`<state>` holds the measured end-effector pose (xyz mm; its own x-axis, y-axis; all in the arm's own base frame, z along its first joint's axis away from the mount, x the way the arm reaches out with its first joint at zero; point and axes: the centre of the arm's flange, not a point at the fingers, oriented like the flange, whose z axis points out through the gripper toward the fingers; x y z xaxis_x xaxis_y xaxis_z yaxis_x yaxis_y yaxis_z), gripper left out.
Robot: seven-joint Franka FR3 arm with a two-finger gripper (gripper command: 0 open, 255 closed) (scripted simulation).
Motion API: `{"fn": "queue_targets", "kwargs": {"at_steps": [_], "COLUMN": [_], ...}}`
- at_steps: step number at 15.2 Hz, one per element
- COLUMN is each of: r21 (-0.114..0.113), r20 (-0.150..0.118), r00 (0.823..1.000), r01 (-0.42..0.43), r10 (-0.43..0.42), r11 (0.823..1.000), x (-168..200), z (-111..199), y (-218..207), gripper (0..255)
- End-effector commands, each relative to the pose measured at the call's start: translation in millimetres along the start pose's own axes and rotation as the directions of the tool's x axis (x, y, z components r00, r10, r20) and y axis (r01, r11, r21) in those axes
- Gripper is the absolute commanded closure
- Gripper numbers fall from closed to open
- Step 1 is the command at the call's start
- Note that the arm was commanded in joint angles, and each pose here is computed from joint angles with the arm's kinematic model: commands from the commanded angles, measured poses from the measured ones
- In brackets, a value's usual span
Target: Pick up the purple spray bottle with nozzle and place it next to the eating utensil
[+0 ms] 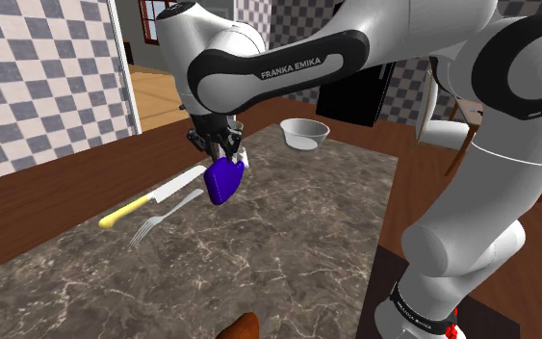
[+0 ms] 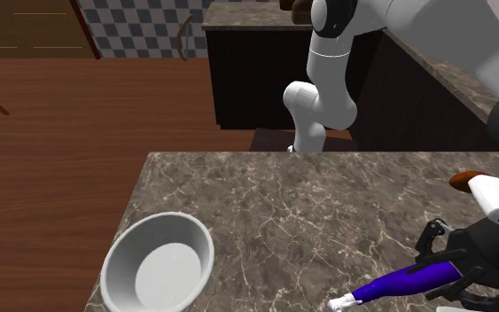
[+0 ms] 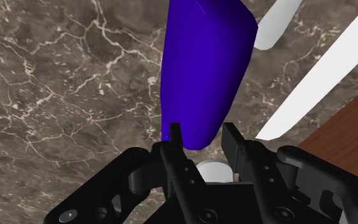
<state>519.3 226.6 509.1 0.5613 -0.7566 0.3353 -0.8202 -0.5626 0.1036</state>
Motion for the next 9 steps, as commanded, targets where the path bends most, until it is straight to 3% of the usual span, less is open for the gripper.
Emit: {"fn": "queue_targets", "kwargs": {"at_steps": [1,5,6,9], "r21": [0.0,0.0,0.0,0.0], "r20": [0.0,0.0,0.0,0.0], "r00": [1.0,1.0,1.0,1.0], "r01": [0.0,0.0,0.0,0.0], "r10": [0.0,0.0,0.0,0.0], "r11": [1.0,1.0,1.0,1.0], "x": [-0.2,-0.2,-0.2,-0.2], "z": [0.9,0.9,0.9,0.9], "y": [0.2,0.2,0.2,0.2], "gripper": [255,255,0,0]}}
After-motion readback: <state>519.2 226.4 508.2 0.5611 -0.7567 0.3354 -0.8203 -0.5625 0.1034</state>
